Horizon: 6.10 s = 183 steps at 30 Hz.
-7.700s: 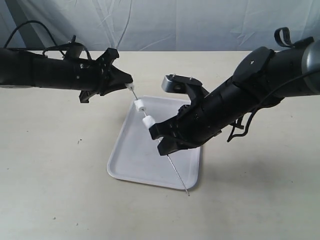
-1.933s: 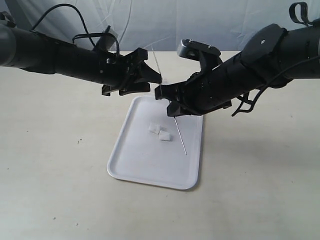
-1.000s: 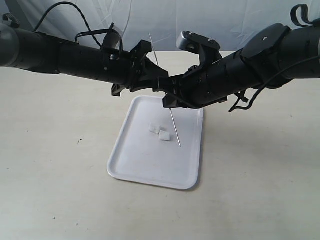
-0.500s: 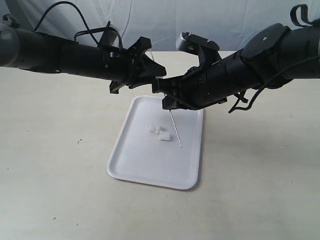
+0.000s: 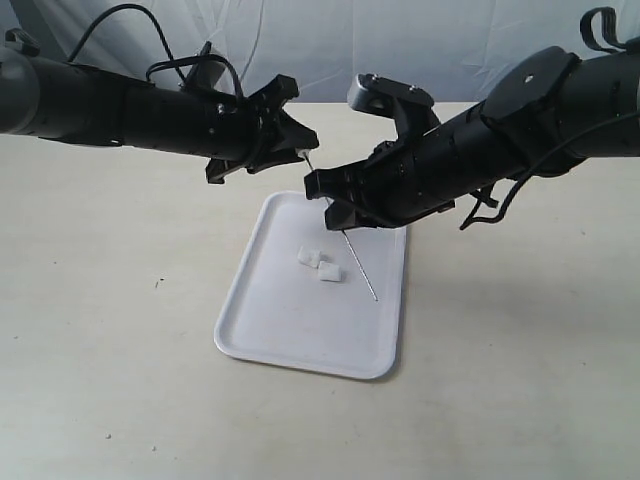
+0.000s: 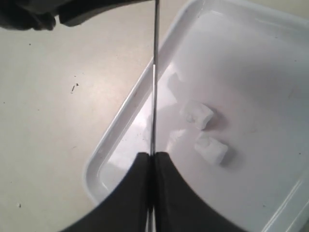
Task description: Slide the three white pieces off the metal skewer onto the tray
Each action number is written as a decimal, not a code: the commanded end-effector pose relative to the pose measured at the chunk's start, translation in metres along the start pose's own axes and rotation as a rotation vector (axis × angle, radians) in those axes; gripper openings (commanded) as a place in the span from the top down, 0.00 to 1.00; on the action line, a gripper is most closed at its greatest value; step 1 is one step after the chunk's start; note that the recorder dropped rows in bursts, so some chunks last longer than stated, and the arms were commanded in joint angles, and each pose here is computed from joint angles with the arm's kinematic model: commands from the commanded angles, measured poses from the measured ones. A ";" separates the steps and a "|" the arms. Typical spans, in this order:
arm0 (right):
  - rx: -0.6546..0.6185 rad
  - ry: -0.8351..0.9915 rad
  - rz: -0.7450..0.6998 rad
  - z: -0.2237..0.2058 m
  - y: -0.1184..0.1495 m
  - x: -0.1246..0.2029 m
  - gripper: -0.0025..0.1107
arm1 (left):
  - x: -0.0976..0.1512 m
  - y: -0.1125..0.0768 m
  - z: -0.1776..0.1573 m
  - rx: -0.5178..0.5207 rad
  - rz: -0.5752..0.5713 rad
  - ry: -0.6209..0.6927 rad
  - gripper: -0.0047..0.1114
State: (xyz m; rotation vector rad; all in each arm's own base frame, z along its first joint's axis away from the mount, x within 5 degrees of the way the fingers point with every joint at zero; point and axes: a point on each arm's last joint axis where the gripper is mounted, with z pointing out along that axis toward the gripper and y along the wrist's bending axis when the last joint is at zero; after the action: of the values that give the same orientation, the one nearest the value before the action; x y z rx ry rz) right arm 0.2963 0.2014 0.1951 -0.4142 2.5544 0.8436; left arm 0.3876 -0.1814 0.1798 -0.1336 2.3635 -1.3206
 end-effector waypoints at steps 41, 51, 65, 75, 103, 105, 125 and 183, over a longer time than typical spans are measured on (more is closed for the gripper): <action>0.511 0.225 -0.228 -0.038 -0.035 0.012 0.98 | 0.050 0.014 -0.007 -0.212 0.297 0.560 0.75; 0.375 0.251 -0.179 -0.018 -0.032 0.017 0.98 | 0.050 0.015 -0.008 -0.225 0.262 0.563 0.75; 0.249 0.253 -0.148 0.039 -0.048 0.028 0.98 | 0.050 0.029 -0.005 -0.298 0.264 0.469 0.73; 0.258 0.215 -0.146 0.048 -0.053 0.026 0.78 | 0.048 0.032 -0.005 -0.326 0.294 0.449 0.96; 0.329 -0.377 -0.538 -0.138 0.020 0.024 0.82 | 0.068 -0.100 -0.195 -0.402 0.818 -0.288 0.96; 0.342 -0.414 -0.568 -0.149 0.021 0.033 0.82 | 0.077 -0.104 -0.210 -0.395 0.843 -0.330 0.96; 0.584 -0.832 -0.323 -0.258 -0.007 0.114 0.82 | 0.163 -0.064 -0.301 -0.612 0.761 -0.600 0.96; 0.748 -1.000 -0.041 -0.268 -0.013 0.229 0.82 | 0.238 -0.029 -0.347 -0.553 0.730 -0.799 0.96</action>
State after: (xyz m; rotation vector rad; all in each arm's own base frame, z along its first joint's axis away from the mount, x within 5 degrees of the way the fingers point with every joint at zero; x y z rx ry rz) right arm 0.0253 -0.0081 0.2763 0.1706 1.7087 -0.0164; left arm 0.0258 0.0111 0.2935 0.0452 1.7012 -0.1513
